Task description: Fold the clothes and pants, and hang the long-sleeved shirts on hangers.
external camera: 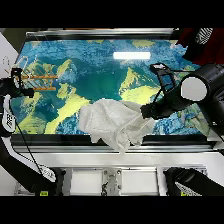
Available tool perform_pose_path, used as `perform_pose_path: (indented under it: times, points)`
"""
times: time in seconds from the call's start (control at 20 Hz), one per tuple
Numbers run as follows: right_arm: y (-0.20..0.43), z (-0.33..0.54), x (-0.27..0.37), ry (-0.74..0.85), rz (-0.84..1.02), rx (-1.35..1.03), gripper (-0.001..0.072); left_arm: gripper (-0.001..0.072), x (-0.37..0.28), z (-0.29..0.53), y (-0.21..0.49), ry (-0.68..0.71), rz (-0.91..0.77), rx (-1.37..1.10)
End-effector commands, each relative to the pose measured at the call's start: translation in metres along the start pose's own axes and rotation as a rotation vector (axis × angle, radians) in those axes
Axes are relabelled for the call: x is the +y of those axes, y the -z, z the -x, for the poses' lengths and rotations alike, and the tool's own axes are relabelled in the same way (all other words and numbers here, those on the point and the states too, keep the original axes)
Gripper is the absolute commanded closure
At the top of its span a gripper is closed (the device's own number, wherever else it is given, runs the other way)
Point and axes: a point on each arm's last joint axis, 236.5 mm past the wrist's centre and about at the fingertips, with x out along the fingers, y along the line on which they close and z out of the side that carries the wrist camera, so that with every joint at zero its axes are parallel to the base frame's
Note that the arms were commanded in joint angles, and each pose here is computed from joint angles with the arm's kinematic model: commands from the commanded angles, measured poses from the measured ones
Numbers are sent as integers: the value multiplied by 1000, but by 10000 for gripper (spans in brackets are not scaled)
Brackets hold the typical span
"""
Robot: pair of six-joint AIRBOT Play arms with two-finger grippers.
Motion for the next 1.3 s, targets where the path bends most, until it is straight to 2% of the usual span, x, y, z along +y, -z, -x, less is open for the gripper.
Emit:
perform_pose_path:
  times: [0.0, 0.1, 0.15, 0.2, 0.25, 0.35, 0.4, 0.45, 0.6, 0.65, 0.7, 1.0, 1.25]
  points:
    - [0, 0, 0, 0, -1, 0, 689, 7, 1, -19, 1, -7, -3, 50]
    - [0, 0, 0, 0, -1, 0, 688, 8, 0, -22, 1, -4, 1, 52]
    - [0, 0, 0, 0, -1, 0, 689, 53, -2, -22, 1, 4, 10, 50]
    - [0, 0, 0, 0, -1, 0, 689, 172, -2, -22, 2, 5, 10, 55]
    - [0, 0, 0, 0, -1, 0, 688, 260, -3, -21, 3, 6, 12, 62]
    - [0, 0, 0, 0, -1, 0, 688, 286, -4, -21, 5, 6, 30, 69]
    - [0, 0, 0, 0, -1, 0, 689, 356, -4, -21, 5, 6, 32, 69]
    - [0, 0, 0, 0, -1, 0, 688, 513, -3, -21, 6, 6, 32, 72]
    - [0, 0, 0, 0, -1, 0, 689, 525, -3, -20, 6, 6, 32, 74]
    - [0, 0, 0, 0, -1, 0, 688, 641, -3, -19, 5, 5, 32, 73]
    - [0, 0, 0, 0, -1, 0, 688, 683, -2, -18, 4, 5, 33, 69]
    - [0, 0, 0, 0, -1, 0, 689, 685, 10, 10, -15, -13, 47, 7]
    - [0, 0, 0, 0, -1, 0, 689, 685, 13, 91, -55, -32, 36, -118]
